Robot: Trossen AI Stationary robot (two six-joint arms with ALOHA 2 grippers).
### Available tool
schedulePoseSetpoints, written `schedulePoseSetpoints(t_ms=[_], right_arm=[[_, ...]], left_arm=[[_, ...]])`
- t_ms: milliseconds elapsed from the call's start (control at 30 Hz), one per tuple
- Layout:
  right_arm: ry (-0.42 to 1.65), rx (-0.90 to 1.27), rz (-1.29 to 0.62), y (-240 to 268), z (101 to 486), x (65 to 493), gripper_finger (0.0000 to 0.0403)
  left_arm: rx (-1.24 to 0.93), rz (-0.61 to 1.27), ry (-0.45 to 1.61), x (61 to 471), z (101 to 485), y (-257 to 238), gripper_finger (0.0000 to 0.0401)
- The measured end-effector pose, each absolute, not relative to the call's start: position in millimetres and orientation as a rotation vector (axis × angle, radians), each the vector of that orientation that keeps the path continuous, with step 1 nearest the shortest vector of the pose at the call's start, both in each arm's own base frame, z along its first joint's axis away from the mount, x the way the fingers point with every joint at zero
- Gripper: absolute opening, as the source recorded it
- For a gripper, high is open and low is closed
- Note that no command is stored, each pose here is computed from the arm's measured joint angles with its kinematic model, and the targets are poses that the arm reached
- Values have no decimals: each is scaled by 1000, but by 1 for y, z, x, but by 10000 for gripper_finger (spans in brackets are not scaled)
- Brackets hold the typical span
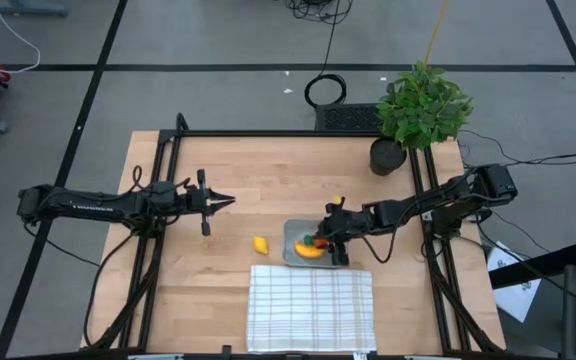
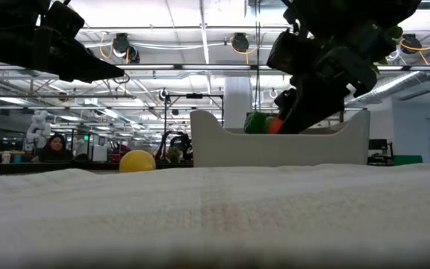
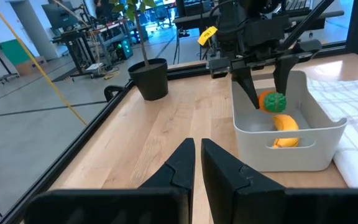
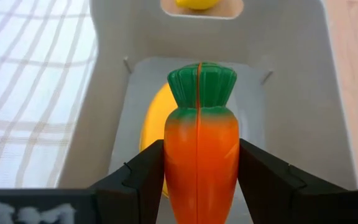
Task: Pick and placing Produce into tupperware
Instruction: Put the orange carrot into the gray bin
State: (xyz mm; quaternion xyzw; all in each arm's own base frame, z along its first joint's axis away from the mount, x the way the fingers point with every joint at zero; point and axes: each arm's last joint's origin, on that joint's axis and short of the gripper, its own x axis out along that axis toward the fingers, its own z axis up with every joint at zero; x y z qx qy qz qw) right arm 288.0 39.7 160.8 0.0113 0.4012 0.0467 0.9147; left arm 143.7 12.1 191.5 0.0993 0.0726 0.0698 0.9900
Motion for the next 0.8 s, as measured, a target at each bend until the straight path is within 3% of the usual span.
schedulePoseSetpoints(t_ms=[800], right_arm=[[767, 3, 140, 40, 165, 292, 173]], left_arm=[[186, 141, 148, 144, 191, 12, 33]])
